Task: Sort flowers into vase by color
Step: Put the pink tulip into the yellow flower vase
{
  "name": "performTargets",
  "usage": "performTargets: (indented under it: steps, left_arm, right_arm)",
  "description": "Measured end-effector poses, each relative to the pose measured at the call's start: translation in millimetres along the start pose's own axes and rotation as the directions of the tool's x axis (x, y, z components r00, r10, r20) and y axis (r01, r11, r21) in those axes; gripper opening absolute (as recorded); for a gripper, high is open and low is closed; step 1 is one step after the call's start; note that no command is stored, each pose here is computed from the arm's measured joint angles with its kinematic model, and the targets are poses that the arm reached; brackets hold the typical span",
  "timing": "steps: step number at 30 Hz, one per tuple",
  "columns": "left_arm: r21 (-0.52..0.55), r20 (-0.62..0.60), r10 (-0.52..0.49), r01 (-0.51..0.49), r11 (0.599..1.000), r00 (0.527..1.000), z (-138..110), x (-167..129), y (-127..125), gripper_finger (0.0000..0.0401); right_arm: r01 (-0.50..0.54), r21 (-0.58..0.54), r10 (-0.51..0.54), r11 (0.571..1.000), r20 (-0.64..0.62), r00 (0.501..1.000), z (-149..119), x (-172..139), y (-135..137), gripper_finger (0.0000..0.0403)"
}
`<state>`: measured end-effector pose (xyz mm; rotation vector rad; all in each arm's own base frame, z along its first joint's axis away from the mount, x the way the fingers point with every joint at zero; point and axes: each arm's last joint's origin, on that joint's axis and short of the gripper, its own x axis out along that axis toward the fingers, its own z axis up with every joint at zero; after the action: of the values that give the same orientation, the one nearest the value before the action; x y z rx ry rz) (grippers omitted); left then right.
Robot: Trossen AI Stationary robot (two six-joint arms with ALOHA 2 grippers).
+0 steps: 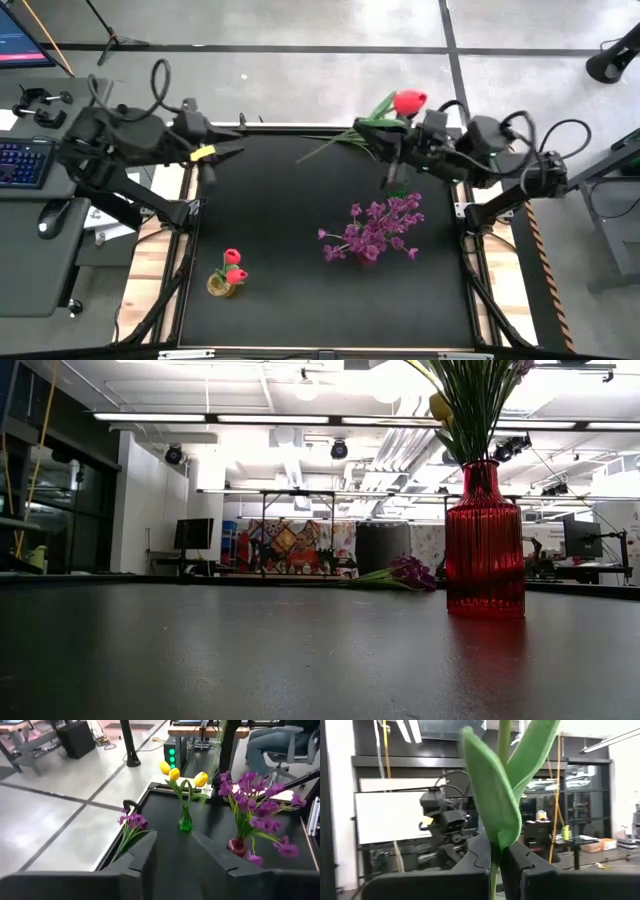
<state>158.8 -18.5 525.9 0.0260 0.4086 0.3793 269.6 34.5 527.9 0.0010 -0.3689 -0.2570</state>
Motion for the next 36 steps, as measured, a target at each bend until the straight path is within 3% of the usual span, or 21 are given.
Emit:
performTargets:
  steps: [5,10,18,27,31,36]
  left_arm:
    - [-0.056,-0.023,-0.009,0.008,0.998,1.000,-8,-15,11,0.0143]
    - [-0.060,0.033,-0.089,0.091,0.994,0.995,-10,-19,11,0.0154]
    - [-0.067,0.188,-0.234,0.250,0.966,0.954,-24,-15,0,0.0154]
    - [-0.167,0.166,-0.309,0.335,0.927,0.937,-65,-7,-11,0.0154]
    - [-0.166,0.157,-0.329,0.353,0.921,0.931,-80,-11,-8,0.0154]
    - [-0.128,0.166,-0.338,0.360,0.924,0.926,-92,-19,0,0.0154]
  right_arm:
    - [-0.086,0.028,0.087,0.996,-0.032,0.996,4,-10,8,0.0001]
    - [-0.276,0.080,0.281,0.958,-0.065,0.957,-25,5,37,0.0001]
    - [-0.541,0.215,0.539,0.813,0.071,0.839,-84,43,83,0.0000]
    - [-0.592,0.318,0.579,0.741,0.145,0.802,-129,60,107,0.0000]
    - [-0.571,0.329,0.563,0.752,0.128,0.816,-141,63,112,0.0000]
    - [-0.524,0.303,0.523,0.796,0.089,0.847,-154,62,123,0.0000]
